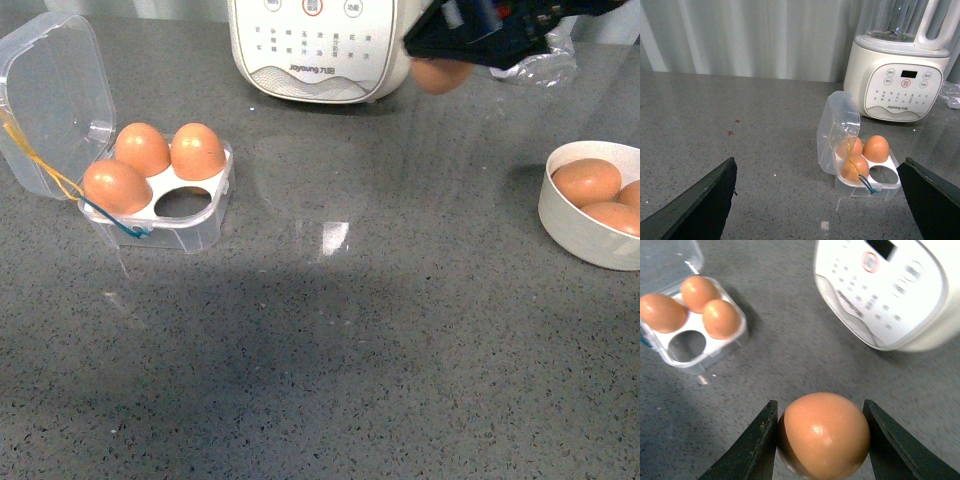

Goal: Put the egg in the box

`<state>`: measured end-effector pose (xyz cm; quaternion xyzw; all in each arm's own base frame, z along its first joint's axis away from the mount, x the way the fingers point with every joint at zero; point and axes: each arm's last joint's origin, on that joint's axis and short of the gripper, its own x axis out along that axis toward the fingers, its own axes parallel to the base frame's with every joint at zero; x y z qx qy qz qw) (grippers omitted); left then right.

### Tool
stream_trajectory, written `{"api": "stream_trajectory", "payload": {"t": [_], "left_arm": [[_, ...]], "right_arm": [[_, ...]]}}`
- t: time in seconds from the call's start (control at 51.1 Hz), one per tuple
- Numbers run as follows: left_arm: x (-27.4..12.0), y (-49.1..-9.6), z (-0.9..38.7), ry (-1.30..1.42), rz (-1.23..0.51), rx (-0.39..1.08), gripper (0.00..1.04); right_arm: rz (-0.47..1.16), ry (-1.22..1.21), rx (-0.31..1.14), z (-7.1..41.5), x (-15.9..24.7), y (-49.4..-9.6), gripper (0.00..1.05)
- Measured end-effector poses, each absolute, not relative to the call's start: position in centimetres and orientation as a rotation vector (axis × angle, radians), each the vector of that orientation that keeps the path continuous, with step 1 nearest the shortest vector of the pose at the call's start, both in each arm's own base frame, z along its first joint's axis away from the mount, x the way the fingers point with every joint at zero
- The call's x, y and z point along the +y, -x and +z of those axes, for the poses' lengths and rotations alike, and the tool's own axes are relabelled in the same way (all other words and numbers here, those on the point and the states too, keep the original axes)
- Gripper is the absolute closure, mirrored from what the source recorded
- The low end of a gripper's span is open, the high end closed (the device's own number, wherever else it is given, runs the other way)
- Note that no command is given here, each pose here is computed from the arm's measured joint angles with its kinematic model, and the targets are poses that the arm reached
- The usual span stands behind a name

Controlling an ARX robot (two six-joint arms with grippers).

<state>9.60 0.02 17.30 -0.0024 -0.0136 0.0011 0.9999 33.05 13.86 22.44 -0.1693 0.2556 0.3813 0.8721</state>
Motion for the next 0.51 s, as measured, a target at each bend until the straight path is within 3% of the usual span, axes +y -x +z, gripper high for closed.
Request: {"api": "stream_trajectory", "payload": {"t": [0.196,0.509], "left_arm": [[0.0,-9.6,17.3,0.004,0.002,-0.027,0.07],[0.0,-9.6,17.3,0.004,0.003,-0.027,0.07]], "right_arm": [[0.954,0.393,0.481,21.4,18.2,-34.4,0.61],[1.063,0.431,0.484,18.6,22.9,-35.1,0.61]]}}
